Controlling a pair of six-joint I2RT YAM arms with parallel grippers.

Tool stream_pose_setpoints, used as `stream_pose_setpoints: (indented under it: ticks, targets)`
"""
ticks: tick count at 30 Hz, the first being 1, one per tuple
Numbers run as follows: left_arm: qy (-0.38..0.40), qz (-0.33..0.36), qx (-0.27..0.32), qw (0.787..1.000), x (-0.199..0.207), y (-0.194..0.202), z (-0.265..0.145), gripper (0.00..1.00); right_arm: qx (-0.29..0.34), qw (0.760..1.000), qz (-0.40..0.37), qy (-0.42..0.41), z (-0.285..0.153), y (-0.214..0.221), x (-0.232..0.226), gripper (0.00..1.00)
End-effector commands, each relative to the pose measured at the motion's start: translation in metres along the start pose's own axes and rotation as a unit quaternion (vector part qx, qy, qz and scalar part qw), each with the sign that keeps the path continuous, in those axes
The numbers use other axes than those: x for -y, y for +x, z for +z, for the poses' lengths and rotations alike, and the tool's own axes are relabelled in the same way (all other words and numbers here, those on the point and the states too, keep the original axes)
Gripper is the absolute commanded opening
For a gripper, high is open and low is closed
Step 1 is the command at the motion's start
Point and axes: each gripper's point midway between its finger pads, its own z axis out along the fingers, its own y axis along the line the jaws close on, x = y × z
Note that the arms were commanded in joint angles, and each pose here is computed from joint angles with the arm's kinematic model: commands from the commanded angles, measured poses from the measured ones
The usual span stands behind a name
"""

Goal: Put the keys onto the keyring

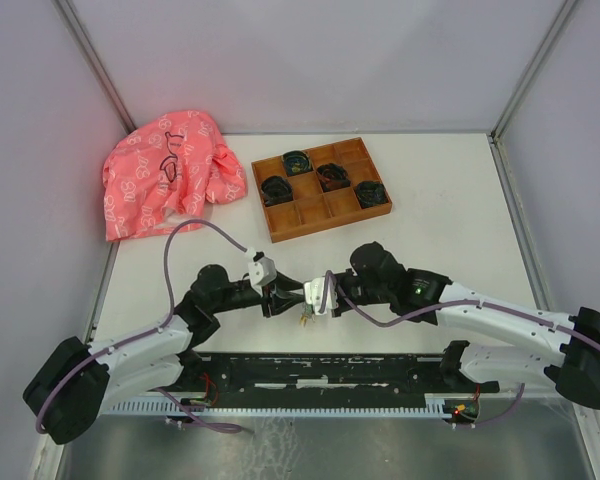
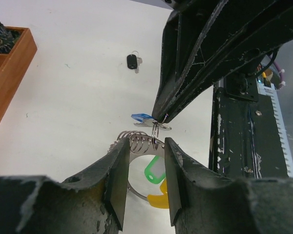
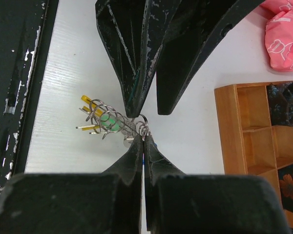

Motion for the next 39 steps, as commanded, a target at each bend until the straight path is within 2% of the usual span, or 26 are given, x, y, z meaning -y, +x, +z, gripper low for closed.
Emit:
stream_pose_setpoints:
  ticks: [1,9,14,21,25,27,28,39]
  targets:
    - [0.043,0.048,0.005,0.998,0.007,-0.016,0.007,0.42,0.034,0.999,-0.030,0.005,-0.003,-0.027,0.013,0.01]
    - [0.075,0.058,-0.004,0.996,0.012,-0.016,0.013,0.42,0.033,0.999,-0.034,-0.004,-0.003,-0.027,0.010,0.01]
    - [0.094,0.054,-0.015,0.994,0.015,-0.014,0.016,0.38,0.034,0.999,-0.037,-0.003,-0.003,-0.028,0.011,0.01]
    - [0.106,0.038,-0.033,0.993,0.016,-0.007,0.019,0.22,0.036,0.999,-0.038,-0.001,-0.006,-0.031,0.012,0.01]
    - [0.103,0.035,-0.041,0.993,0.014,-0.003,0.019,0.19,0.038,0.998,-0.040,0.008,-0.011,-0.032,0.014,0.01]
    - [0.101,0.035,-0.041,0.993,0.014,-0.004,0.019,0.11,0.039,0.998,-0.040,0.011,-0.013,-0.033,0.015,0.01]
    - [0.100,0.035,-0.041,0.994,0.013,-0.004,0.019,0.04,0.038,0.998,-0.040,0.011,-0.013,-0.033,0.015,0.01]
    - [0.061,0.029,-0.020,0.997,0.006,-0.014,0.016,0.03,-0.007,0.999,-0.023,0.027,-0.018,-0.004,0.008,0.01]
